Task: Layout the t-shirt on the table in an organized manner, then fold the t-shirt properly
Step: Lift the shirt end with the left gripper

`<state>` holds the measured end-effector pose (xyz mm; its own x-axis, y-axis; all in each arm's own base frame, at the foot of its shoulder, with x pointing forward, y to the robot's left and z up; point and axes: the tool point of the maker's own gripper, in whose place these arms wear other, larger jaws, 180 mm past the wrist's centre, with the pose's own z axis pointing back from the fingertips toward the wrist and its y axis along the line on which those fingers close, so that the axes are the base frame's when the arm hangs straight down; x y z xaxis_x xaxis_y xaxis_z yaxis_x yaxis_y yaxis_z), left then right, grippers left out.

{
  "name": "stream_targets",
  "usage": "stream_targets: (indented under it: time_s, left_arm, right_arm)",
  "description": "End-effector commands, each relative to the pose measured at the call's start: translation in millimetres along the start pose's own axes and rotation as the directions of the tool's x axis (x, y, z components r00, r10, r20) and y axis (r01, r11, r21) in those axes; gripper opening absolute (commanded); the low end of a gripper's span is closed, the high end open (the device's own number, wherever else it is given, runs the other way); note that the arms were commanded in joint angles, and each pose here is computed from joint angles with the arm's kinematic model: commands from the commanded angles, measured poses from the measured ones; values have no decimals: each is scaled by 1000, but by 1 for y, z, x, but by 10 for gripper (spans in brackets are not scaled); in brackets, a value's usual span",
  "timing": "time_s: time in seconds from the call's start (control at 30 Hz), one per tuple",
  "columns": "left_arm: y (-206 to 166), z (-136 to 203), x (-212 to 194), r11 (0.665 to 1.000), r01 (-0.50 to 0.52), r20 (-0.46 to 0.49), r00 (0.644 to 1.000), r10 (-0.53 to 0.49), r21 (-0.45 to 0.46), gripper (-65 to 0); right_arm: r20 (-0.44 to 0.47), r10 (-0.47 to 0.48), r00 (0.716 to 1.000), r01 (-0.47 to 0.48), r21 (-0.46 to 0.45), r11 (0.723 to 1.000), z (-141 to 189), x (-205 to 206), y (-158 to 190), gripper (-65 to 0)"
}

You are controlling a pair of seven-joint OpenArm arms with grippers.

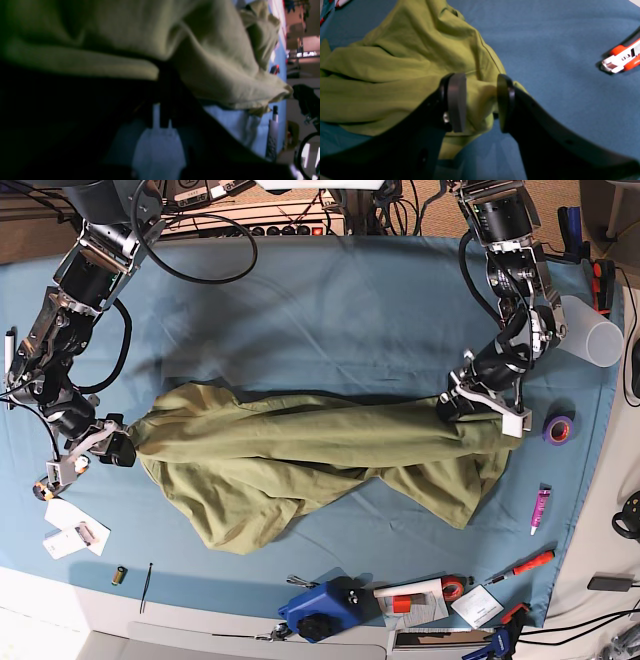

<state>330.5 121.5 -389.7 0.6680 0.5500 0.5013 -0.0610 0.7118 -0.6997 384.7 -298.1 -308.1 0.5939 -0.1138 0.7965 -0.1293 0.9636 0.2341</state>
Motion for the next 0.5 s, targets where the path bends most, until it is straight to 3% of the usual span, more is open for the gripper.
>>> stream_targets:
  time_s: [0.0, 0.1, 0.27, 0.47]
  left_arm:
    - [-9, 3, 14, 999, 12, 31, 999, -11, -31, -647]
    - [-11, 11, 16, 998, -10, 16, 1000, 10, -55, -650]
    - [-22, 38, 46, 995, 49, 97, 994, -40, -85, -650]
    - [-48, 72, 65, 974, 201, 175, 968, -181, -103, -650]
  right_arm:
    - [72, 20, 997, -20, 2, 1000, 6, 25, -1, -437]
    - [72, 20, 997, -20, 2, 1000, 6, 25, -1, -437]
    - [82, 14, 997, -15, 12, 1000, 7, 27, 1, -437]
    - [114, -58, 992, 35, 196, 980, 16, 39, 34, -437]
